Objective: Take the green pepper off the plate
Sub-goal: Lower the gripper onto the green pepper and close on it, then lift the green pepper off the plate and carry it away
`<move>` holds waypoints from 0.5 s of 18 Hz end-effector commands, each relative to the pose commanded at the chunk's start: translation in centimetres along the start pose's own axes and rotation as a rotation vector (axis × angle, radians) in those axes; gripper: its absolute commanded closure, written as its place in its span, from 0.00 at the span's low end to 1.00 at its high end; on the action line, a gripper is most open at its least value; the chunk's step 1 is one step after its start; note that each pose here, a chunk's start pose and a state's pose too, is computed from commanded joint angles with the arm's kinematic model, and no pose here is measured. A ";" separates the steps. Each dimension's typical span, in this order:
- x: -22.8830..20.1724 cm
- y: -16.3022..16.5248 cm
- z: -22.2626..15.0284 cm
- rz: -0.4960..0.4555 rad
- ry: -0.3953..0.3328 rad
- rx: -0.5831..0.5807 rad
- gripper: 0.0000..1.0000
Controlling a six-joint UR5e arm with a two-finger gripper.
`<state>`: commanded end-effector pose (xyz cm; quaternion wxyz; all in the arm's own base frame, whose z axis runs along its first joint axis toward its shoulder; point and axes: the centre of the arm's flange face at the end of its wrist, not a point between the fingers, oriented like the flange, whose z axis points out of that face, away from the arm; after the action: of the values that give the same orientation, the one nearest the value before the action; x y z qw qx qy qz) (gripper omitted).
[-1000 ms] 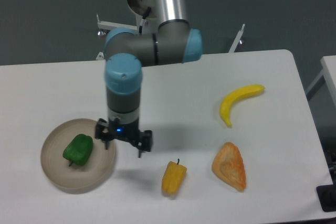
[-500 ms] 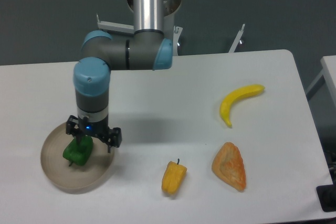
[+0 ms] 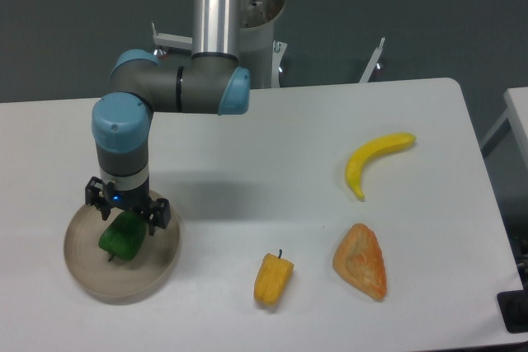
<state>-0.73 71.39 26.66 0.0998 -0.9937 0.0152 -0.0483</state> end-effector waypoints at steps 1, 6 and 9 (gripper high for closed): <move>0.0 0.0 0.3 0.001 0.000 -0.003 0.00; 0.3 0.0 0.7 0.008 0.000 -0.010 0.05; 0.4 -0.1 0.4 0.018 0.000 -0.004 0.53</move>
<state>-0.34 71.53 26.37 0.0983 -0.9937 0.0241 -0.0476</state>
